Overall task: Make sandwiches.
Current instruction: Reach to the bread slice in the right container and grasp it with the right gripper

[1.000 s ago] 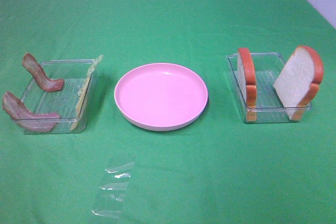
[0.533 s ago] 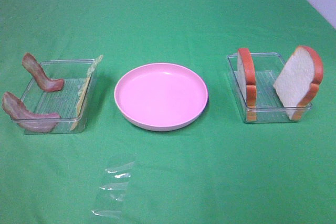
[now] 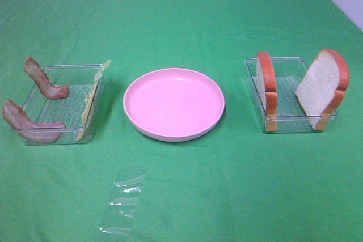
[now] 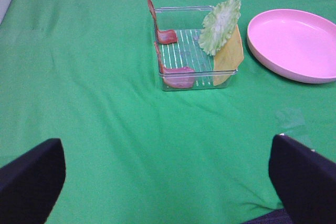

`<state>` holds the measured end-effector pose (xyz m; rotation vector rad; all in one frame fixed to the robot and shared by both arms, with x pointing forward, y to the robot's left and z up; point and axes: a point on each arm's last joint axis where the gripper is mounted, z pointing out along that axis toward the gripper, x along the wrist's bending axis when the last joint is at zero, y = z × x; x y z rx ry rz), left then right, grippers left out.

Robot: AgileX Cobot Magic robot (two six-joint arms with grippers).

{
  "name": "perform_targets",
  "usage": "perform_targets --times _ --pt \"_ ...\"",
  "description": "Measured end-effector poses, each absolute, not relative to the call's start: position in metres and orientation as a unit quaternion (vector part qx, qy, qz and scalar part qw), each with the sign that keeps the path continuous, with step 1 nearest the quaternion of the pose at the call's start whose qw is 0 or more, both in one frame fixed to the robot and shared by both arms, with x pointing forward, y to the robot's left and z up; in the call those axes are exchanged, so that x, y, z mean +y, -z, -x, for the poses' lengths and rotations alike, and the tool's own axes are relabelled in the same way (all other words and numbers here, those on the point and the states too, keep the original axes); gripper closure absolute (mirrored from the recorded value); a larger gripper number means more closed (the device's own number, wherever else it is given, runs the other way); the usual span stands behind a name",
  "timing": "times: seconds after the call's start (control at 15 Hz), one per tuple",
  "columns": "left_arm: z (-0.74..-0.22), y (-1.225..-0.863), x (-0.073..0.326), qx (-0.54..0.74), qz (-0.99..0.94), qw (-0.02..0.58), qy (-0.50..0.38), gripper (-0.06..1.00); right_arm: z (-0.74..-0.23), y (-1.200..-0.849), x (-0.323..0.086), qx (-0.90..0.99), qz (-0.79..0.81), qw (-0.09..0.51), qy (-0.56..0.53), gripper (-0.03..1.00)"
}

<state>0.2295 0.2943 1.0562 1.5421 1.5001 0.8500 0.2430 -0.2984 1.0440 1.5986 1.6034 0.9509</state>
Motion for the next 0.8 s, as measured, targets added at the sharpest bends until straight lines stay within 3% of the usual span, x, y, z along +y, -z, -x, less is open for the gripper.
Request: perform_targets --times 0.53,0.8 --pt "-0.229 -1.056 0.294 0.594 -0.610 0.402 -0.336 -0.02 -0.318 -1.075 -0.295 0.579 -0.577 0.390 -0.423 0.05" --pt "-0.229 -1.056 0.294 0.594 -0.610 0.402 -0.336 -0.02 -0.374 -1.063 -0.292 0.600 -0.610 0.343 -0.389 0.05"
